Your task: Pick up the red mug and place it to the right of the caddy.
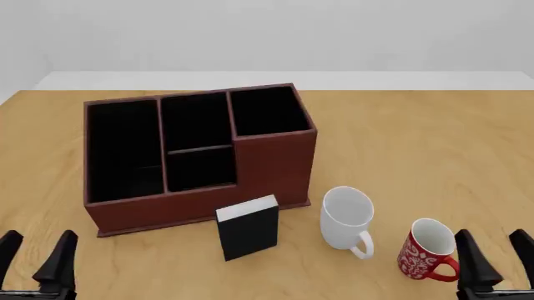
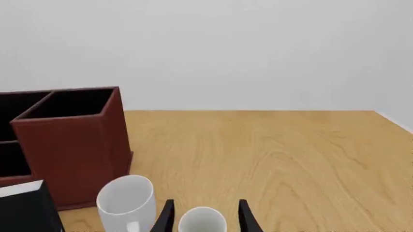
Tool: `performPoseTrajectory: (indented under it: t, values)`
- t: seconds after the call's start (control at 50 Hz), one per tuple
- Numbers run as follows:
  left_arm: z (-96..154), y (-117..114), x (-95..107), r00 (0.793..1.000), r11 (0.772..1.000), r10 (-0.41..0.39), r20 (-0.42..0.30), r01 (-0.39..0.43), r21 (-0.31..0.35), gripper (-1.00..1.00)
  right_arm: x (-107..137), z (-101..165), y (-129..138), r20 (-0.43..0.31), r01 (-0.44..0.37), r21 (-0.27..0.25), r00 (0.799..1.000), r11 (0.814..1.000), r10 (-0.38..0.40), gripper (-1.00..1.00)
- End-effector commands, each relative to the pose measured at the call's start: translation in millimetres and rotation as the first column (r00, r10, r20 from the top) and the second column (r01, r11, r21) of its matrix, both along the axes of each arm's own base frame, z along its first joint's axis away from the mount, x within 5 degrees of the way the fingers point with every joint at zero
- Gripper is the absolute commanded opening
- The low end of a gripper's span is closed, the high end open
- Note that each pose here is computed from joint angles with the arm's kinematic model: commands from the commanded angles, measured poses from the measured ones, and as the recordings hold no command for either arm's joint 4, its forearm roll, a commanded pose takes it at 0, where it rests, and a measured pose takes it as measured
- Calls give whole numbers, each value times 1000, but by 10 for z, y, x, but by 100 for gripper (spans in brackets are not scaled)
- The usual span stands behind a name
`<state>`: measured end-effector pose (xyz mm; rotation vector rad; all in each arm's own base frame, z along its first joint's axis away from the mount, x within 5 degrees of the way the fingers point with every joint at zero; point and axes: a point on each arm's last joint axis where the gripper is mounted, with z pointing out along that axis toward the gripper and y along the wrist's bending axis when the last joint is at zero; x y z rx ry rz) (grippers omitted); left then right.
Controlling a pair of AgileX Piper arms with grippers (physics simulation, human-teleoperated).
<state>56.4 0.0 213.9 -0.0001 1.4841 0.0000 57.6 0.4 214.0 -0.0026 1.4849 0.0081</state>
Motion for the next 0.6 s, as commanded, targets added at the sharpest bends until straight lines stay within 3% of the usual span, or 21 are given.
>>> performPoseTrajectory:
  t: [0.02,0.2,0.22,0.24,0.28,0.3,0.34,0.38,0.4,0.42,0.52,0.6]
  values:
    - [5,0,2,1000,1000,0,-1,0,0,100,38,3,5,-21,-7,-20,1000,1000,7,100]
    - [5,0,2,1000,1000,0,-1,0,0,100,103,46,12,-45,-16,-35,999,999,14,100]
    - [5,0,2,1000,1000,0,-1,0,0,100,124,132,23,-65,-32,-23,997,999,30,100]
    - [5,0,2,1000,1000,0,-1,0,0,100,137,171,20,-73,-26,-42,997,999,23,100]
    - [5,0,2,1000,1000,0,-1,0,0,100,137,382,38,-104,-53,-18,993,998,51,100]
    - [5,0,2,1000,1000,0,-1,0,0,100,124,459,34,-108,-49,-52,993,997,43,100]
    - [5,0,2,1000,1000,0,-1,0,0,100,98,658,18,-113,-26,-52,993,998,20,100]
    - [5,0,2,1000,1000,0,-1,0,0,100,158,870,1,-176,-9,-100,984,995,-8,100]
    - [5,0,2,1000,1000,0,-1,0,0,100,91,974,15,-156,-29,-96,988,995,14,100]
    - [5,0,2,1000,1000,0,-1,0,0,100,69,1013,19,-154,-36,-102,988,994,20,100]
    - [5,0,2,1000,1000,0,-1,0,0,100,24,1312,30,-188,-73,-233,982,970,29,100]
    - [5,0,2,1000,1000,0,-1,0,0,100,47,1395,41,-244,-106,-258,969,960,42,100]
